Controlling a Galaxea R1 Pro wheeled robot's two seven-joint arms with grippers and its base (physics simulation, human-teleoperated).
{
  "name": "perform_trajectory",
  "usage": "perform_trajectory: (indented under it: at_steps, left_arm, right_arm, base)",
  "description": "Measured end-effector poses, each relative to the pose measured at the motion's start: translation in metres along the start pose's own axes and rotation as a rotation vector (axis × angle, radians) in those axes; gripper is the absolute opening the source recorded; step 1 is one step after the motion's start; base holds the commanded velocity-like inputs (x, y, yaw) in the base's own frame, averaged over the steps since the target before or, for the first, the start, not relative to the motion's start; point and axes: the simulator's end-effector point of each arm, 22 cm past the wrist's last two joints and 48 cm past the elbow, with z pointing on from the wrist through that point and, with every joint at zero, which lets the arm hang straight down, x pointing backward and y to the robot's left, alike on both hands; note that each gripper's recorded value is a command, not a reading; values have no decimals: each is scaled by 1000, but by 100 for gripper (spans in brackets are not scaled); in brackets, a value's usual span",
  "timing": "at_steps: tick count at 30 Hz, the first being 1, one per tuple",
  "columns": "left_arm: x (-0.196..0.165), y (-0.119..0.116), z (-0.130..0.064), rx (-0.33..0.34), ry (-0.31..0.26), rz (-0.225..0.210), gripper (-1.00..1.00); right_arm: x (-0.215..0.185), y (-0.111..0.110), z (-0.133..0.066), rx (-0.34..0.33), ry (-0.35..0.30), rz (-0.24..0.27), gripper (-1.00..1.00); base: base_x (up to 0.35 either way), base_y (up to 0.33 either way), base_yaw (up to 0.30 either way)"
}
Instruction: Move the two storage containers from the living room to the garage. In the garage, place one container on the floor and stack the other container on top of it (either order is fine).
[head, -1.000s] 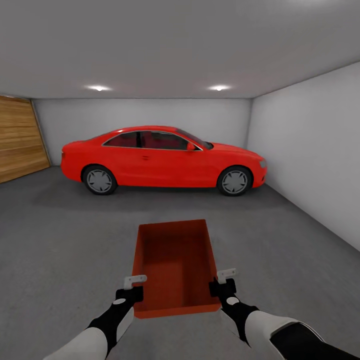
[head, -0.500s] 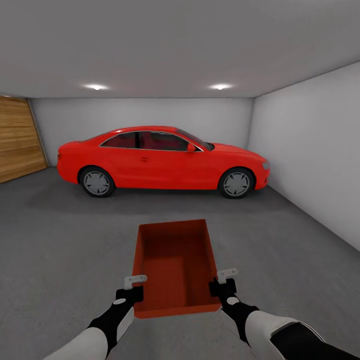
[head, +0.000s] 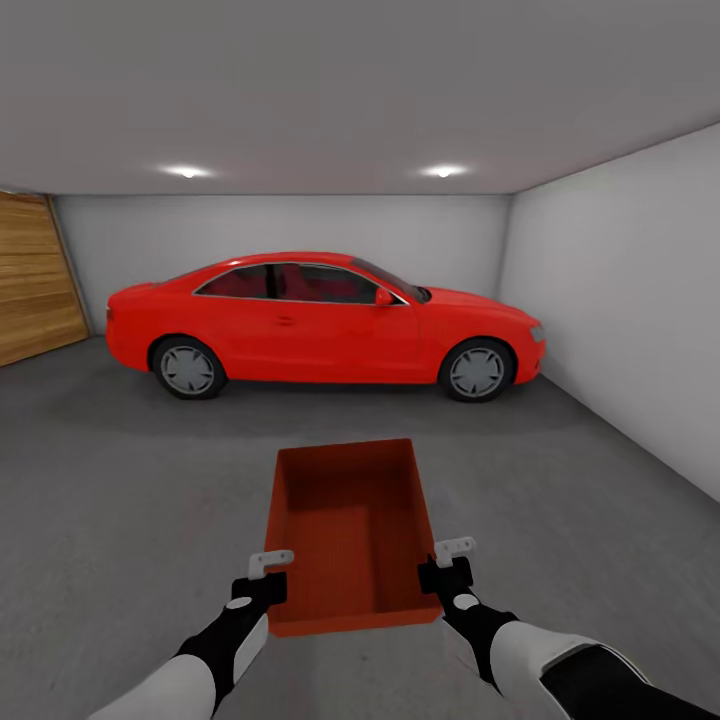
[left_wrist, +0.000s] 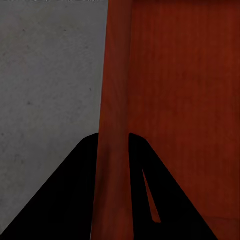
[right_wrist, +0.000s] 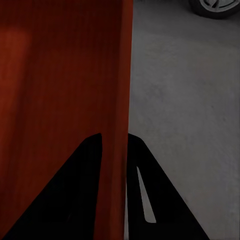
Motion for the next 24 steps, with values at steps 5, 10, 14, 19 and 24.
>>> perform_trajectory:
  at_steps: [5, 10, 14, 19, 24]
  left_arm:
    - [0, 0, 0, 0, 0, 0, -100]
    - [0, 0, 0, 0, 0, 0, -100]
    - [0, 0, 0, 0, 0, 0, -100]
    - [0, 0, 0, 0, 0, 0, -100]
    - [0, 0, 0, 0, 0, 1, -100]
  right_arm:
    - [0, 0, 0, 0, 0, 0, -100]
    - [0, 0, 0, 0, 0, 0, -100]
    - [0, 0, 0, 0, 0, 0, -100]
    - [0, 0, 0, 0, 0, 0, -100]
    - [0, 0, 0, 0, 0, 0, -100]
  base:
    - [320, 0, 0]
    - [320, 0, 0]
    - [320, 0, 0]
    - [320, 0, 0]
    - [320, 0, 0]
